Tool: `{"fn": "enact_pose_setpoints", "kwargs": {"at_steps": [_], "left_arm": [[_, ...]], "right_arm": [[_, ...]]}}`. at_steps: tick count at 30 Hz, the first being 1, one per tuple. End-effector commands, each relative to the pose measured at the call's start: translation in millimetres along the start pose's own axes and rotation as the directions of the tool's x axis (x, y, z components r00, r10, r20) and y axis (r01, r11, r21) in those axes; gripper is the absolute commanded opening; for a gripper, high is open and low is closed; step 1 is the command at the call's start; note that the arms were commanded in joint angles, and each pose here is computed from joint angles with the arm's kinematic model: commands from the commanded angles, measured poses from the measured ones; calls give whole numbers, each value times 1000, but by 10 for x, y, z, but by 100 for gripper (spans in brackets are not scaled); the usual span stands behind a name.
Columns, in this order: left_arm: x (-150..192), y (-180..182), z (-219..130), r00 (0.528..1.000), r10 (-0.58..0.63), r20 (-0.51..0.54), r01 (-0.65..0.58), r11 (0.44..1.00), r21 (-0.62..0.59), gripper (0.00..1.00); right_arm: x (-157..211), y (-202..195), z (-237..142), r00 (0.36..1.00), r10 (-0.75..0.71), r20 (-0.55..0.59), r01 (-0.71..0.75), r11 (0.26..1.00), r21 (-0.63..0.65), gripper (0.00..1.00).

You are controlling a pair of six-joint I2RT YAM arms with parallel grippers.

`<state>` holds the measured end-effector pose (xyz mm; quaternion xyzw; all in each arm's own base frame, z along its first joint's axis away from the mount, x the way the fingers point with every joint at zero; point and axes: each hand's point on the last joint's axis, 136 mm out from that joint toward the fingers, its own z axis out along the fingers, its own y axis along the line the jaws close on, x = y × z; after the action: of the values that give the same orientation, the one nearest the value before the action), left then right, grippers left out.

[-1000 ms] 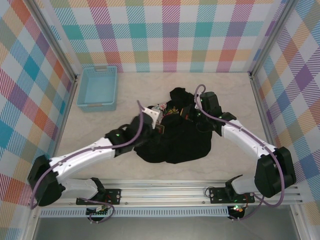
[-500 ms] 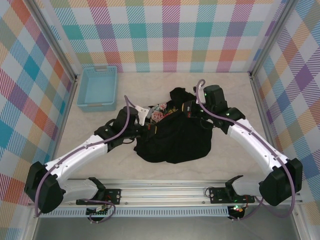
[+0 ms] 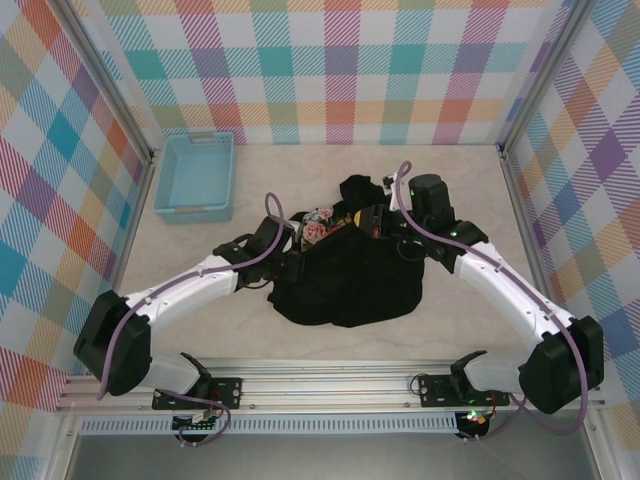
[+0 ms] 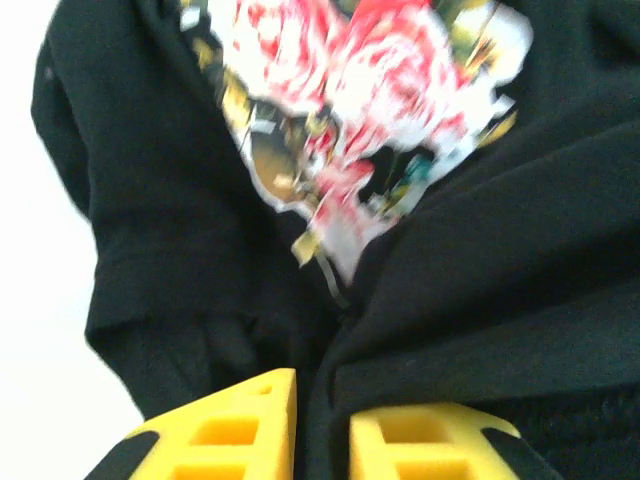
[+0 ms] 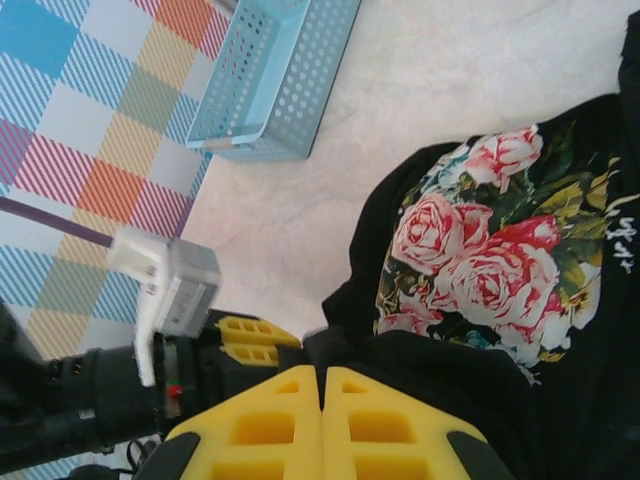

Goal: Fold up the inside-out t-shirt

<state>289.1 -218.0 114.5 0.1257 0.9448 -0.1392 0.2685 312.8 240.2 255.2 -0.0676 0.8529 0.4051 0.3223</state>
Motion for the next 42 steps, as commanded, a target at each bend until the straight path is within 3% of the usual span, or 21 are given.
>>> {"fn": "enact_pose_setpoints", "kwargs": {"at_steps": [1, 3, 6, 11, 19, 25, 30, 34, 37, 42], "left_arm": [[253, 184, -15, 996, -12, -89, 5, 997, -75, 28], [240, 172, -52, 997, -15, -77, 10, 998, -64, 29], [203, 162, -104, 998, -15, -60, 12, 998, -55, 21], [-24, -141, -368, 1000, -16, 12, 15, 993, 120, 12], [-416, -504, -1073, 973, -16, 229, -66, 936, 347, 3], [-405, -553, -1267, 966, 6, 259, -108, 919, 380, 0], [-410, -678, -1240, 983, -5, 184, -77, 898, 434, 0], [-343, -280, -934, 994, -78, 79, 60, 977, 202, 0], [-270, -122, -749, 993, -109, 39, 105, 988, 110, 0], [-190, -341, -474, 995, -100, -30, 104, 968, 227, 23]], "right_arm": [[-301, 20, -162, 993, -47, 111, 41, 997, 63, 0], [-296, -47, -162, 993, -49, 105, 38, 994, 102, 0], [-278, -29, -125, 994, -41, 102, 33, 997, 76, 0], [-261, -160, -100, 995, -46, 89, 33, 989, 142, 0], [-382, -82, -156, 987, -117, 112, 100, 984, 149, 0], [-449, -13, -192, 983, -145, 114, 128, 981, 146, 0], [-435, -201, 27, 992, -101, 71, 85, 977, 195, 0], [-382, -594, 303, 997, -81, 4, 76, 944, 321, 0], [-288, -792, 521, 995, -63, -71, 84, 929, 359, 0], [-116, -1001, 675, 984, -53, -168, 117, 910, 397, 0]]}}
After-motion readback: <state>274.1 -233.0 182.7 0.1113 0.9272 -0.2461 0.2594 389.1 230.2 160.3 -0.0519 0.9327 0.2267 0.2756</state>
